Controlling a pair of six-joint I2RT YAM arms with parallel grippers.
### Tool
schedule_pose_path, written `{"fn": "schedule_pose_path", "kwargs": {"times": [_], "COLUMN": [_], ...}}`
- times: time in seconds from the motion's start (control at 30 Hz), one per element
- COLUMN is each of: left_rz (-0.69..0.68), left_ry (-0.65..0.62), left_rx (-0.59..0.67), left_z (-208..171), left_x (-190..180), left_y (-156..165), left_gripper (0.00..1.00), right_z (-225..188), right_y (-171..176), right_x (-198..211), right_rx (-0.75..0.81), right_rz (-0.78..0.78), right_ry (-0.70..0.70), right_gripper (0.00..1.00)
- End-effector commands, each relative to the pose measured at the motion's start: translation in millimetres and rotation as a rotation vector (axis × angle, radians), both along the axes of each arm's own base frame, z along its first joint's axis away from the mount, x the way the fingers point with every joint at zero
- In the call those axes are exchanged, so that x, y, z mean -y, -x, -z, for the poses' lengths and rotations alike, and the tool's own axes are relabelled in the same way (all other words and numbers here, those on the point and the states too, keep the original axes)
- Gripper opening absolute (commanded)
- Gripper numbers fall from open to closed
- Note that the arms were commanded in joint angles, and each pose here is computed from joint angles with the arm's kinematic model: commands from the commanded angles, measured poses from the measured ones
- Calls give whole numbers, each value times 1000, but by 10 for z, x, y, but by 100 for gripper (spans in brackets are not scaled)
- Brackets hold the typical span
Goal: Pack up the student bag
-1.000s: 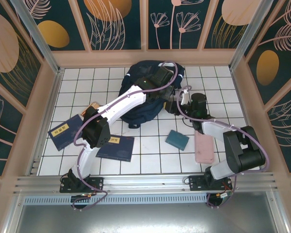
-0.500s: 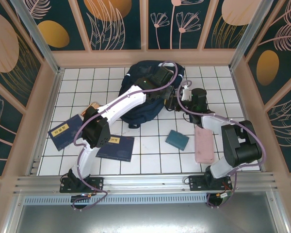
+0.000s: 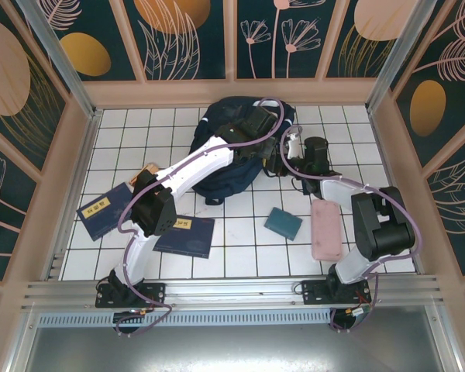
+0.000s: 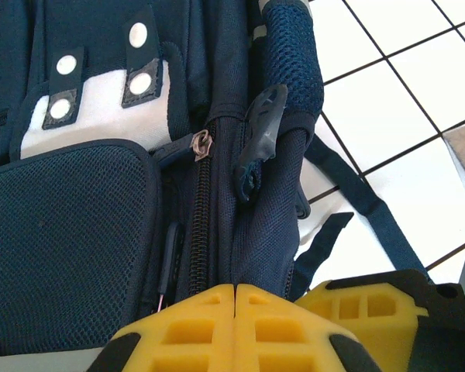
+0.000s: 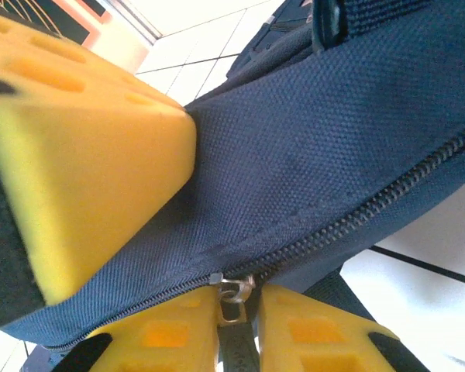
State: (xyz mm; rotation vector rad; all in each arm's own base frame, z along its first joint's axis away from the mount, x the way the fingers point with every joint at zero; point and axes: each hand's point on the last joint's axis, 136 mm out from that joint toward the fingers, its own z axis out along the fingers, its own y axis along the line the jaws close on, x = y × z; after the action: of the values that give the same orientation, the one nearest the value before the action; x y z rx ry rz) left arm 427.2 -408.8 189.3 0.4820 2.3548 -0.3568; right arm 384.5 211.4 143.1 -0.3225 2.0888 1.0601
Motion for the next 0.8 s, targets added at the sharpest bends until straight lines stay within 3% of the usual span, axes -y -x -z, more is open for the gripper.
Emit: {"fn": "schedule_pose_path", "kwargs": {"times": [0.0, 0.17, 0.47, 0.77], "left_rz": [-25, -24, -29, -55], "left_ry": [115, 117, 118, 150], "left_rx": [127, 127, 130, 138], "left_z": [-600, -601, -612, -614], "left_x": [0, 11, 0, 33], "left_y": [-139, -136, -144, -242], "left_gripper": [0, 0, 0, 0], "right_z": [-27, -9, -14, 12], "right_y": [162, 184, 249, 796], "right_x": [-56, -84, -90, -375], "right_rx": [5, -4, 11, 31], "right_rz": [-56, -69, -62, -148], "right_ry": [1, 0, 30, -2], "right_gripper": [19, 24, 7, 6]}}
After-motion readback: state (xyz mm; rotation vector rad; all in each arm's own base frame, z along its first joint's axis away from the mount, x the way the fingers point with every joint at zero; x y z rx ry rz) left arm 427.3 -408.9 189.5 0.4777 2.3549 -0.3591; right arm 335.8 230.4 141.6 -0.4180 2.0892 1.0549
